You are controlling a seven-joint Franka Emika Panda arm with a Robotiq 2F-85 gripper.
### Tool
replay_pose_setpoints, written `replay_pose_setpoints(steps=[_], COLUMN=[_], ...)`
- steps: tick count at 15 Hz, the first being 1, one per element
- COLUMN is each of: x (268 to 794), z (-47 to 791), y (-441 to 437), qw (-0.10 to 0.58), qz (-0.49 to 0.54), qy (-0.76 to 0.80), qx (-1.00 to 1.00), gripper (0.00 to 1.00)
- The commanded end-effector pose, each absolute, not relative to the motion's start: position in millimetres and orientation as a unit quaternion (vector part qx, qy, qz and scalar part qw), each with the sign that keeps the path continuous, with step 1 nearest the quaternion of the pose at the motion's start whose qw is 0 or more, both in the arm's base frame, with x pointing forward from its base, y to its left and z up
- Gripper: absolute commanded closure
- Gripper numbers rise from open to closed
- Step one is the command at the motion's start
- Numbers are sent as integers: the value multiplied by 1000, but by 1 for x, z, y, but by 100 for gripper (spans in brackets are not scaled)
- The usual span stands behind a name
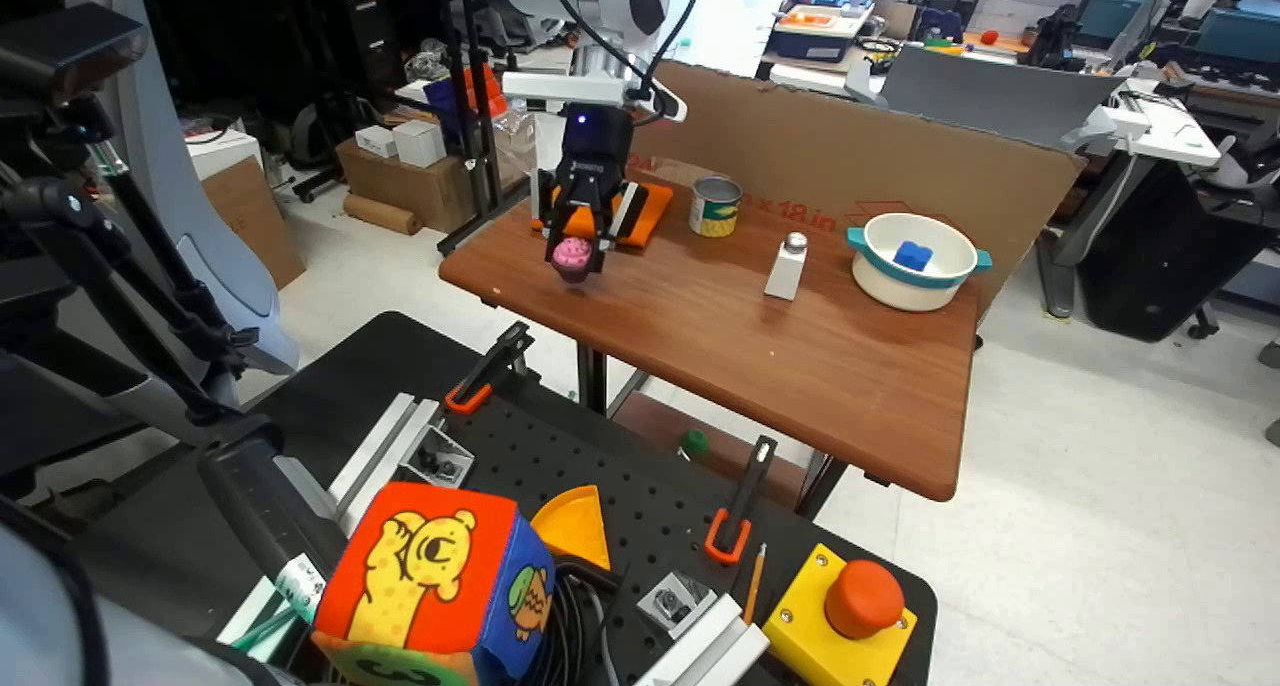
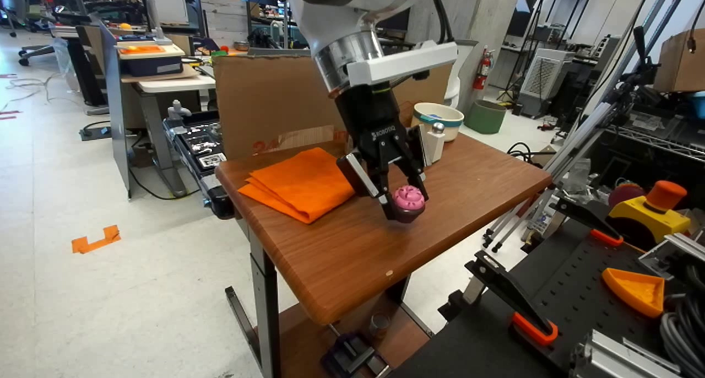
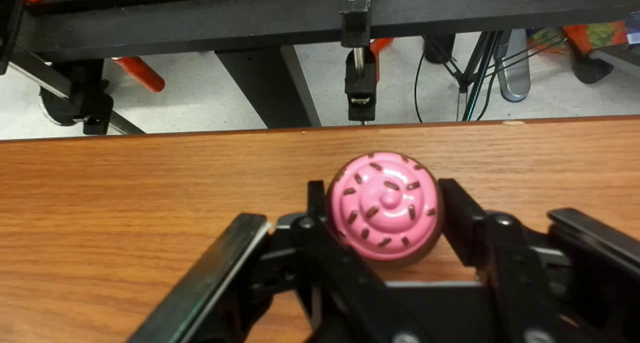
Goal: Move the purple object to the right
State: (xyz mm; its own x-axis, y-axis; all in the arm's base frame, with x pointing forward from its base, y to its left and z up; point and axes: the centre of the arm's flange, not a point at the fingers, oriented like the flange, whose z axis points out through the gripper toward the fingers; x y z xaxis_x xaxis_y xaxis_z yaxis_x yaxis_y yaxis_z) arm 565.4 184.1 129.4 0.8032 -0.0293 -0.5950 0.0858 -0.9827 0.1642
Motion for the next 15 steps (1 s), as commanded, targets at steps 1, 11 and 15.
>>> replay_pose_setpoints(steps=[1, 11, 15], x=[569, 609, 599], z=[169, 266, 292], y=[172, 48, -12], qw=[72, -47, -115], qz=[-300, -200, -166], qy=[12, -109, -148], qx=[951, 973, 968], gripper=[68, 68, 68])
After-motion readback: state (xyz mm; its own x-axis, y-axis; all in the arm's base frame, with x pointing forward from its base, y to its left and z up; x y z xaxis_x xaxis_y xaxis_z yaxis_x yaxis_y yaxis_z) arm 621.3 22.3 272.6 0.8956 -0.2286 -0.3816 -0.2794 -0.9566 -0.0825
